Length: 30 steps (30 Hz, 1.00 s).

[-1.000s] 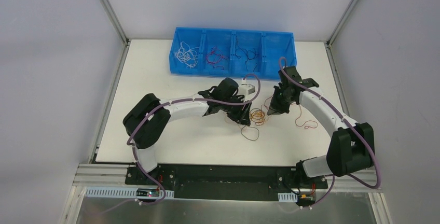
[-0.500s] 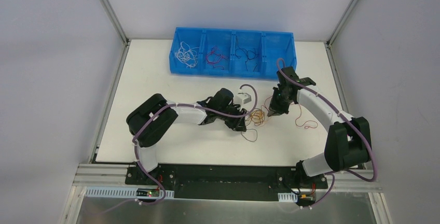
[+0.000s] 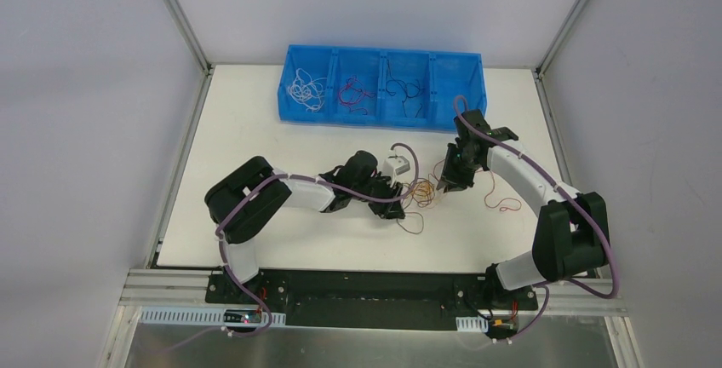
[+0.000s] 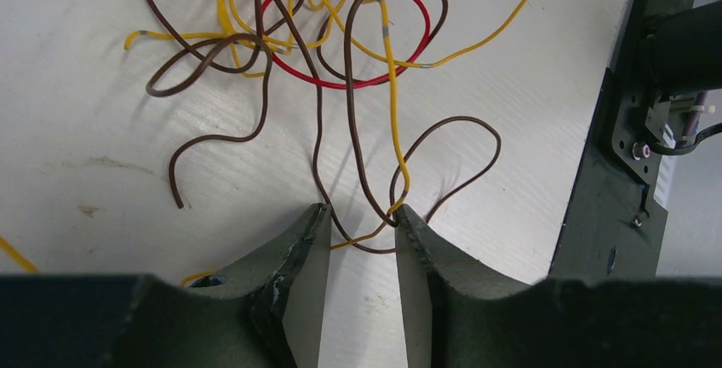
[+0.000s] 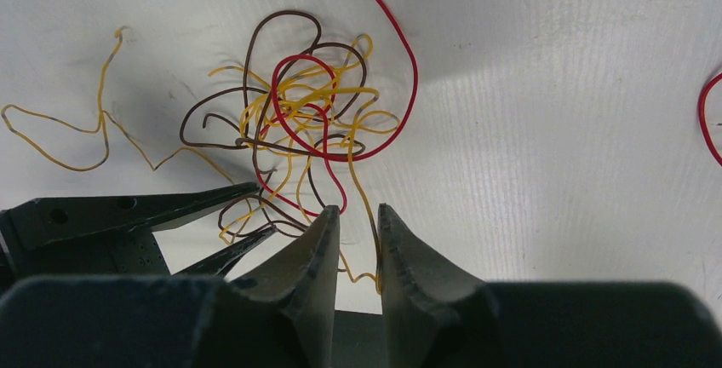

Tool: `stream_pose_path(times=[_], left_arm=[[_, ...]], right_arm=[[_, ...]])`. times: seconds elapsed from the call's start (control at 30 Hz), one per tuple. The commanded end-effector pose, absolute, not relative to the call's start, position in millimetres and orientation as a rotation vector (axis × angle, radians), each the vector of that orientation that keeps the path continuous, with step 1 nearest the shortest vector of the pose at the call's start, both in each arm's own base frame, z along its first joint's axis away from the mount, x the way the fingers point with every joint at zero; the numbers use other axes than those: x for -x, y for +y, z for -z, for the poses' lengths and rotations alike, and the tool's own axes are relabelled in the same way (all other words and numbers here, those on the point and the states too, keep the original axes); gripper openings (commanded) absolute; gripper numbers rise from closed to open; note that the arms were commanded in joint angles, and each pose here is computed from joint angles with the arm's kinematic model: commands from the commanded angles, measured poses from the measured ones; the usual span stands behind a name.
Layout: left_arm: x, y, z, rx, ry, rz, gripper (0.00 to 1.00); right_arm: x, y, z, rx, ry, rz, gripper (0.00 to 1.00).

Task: Untangle the cables

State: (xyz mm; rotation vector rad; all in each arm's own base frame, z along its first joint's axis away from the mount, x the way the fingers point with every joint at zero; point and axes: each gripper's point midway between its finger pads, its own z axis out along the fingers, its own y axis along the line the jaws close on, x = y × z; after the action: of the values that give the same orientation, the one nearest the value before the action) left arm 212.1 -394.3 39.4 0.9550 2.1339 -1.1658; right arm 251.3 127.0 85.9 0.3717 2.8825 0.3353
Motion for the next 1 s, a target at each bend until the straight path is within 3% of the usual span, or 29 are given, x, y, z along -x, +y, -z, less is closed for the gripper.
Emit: stream_pose_path(times=[0.0,0.07,0.23,0.37,0.53,0.67,0.83,0.97], left_arm=[[-203.8,-397.6,-76.2,-1.019,1.969,1.217,0.34],[-202.1,-392.6,-74.6,-1.023,1.967,1.2,0.34],[-206.2,-392.6,-74.2,-1.006,1.97,1.176,0.21],[-208.0,-394.6,-74.1,-0.99,1.968,1.167,0.16],[-209.2,-395.9,-65.7,-0.98,1.992,1.16,0.29],[-209.9,-401.7,-62.3,-0.978,1.99,1.165,0.32],[-209.2,-408.2,-55.8,-0.991,1.999,1.169,0.27],[-208.3,-408.5,-65.4,-0.98,1.982,1.176,0.17]], right_arm=[[-250.6,123.4,-97.2,-0.359,2.858,-0.331,0.29],[-250.2,123.8,-100.7,-0.358,2.851,-0.341,0.38],[-244.9,126.4,-117.3,-0.344,2.818,-0.39,0.59],[-232.9,130.0,-126.2,-0.35,2.805,-0.455,0.65],[-214.2,133.3,-127.0,-0.344,2.818,-0.513,0.69],[-199.1,133.3,-118.7,-0.342,2.85,-0.518,0.65],[-185.1,140.8,-105.0,-0.333,2.879,-0.54,0.6],[-179.8,146.8,-89.1,-0.318,2.898,-0.528,0.6]])
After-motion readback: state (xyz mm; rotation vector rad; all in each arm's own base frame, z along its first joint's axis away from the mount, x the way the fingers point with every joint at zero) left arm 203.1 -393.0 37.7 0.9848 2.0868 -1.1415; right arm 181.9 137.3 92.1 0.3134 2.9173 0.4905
